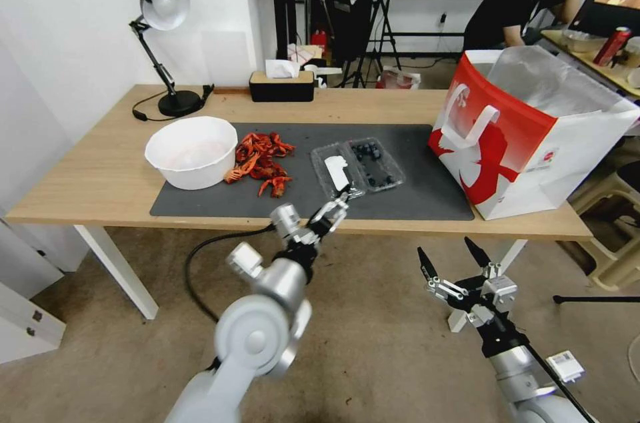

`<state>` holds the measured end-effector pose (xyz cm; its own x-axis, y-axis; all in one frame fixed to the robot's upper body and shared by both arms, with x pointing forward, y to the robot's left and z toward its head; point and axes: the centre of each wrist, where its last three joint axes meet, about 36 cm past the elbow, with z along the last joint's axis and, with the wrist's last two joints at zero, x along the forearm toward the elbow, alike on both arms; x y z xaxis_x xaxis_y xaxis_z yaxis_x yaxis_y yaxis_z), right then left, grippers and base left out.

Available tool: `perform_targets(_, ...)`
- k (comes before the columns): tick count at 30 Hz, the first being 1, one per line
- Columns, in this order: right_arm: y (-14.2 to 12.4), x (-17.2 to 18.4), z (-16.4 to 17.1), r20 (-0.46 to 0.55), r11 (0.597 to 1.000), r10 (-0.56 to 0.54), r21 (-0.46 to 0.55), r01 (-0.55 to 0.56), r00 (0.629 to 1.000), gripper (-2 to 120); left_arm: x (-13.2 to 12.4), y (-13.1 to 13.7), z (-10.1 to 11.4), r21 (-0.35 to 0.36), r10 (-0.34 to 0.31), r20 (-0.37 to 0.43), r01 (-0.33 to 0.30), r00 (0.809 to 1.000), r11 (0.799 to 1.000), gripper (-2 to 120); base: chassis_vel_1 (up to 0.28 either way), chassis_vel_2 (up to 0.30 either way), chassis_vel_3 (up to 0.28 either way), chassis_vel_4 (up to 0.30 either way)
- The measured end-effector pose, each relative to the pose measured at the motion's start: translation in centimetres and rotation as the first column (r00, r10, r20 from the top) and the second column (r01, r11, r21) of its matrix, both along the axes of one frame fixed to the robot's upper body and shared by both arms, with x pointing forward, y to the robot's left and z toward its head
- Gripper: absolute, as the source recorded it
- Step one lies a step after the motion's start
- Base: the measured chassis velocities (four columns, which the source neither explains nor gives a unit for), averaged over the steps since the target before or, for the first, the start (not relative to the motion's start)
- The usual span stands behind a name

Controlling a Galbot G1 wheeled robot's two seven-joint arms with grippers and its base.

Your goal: Close the takeout container lid, then place the container into the takeout bag.

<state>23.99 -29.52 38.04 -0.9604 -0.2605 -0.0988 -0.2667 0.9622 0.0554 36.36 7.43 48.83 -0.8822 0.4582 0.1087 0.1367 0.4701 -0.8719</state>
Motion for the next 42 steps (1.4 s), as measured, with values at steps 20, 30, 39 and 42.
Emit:
perform_targets(20,-0.2,-0.1,-1.1,-0.017,0.999,-0.030,-0.011,0.030,0.999,100,4.9,-6.9,-0.6,0.072,0.008,-0.100,-0.001,0.995,0.997,100,0.000,0.000,0.000,0.000)
perform_targets(30,-0.2,0.2,-1.3,-0.016,0.999,-0.029,-0.017,0.029,0.999,100,6.7,-8.6,-1.5,0.093,0.033,-0.162,-0.018,0.986,0.995,100,0.000,0.000,0.000,0.000)
perform_targets(39,-0.4,0.3,-1.6,-0.018,0.999,-0.034,-0.018,0.033,0.999,100,7.8,-8.9,-1.9,0.102,0.058,-0.186,-0.039,0.981,0.994,100,0.000,0.000,0.000,0.000)
perform_targets(42,-0.3,0.3,-1.7,-0.018,0.999,-0.033,-0.016,0.033,0.999,100,8.1,-9.0,-1.9,0.101,0.063,-0.193,-0.044,0.979,0.994,100,0.000,0.000,0.000,0.000)
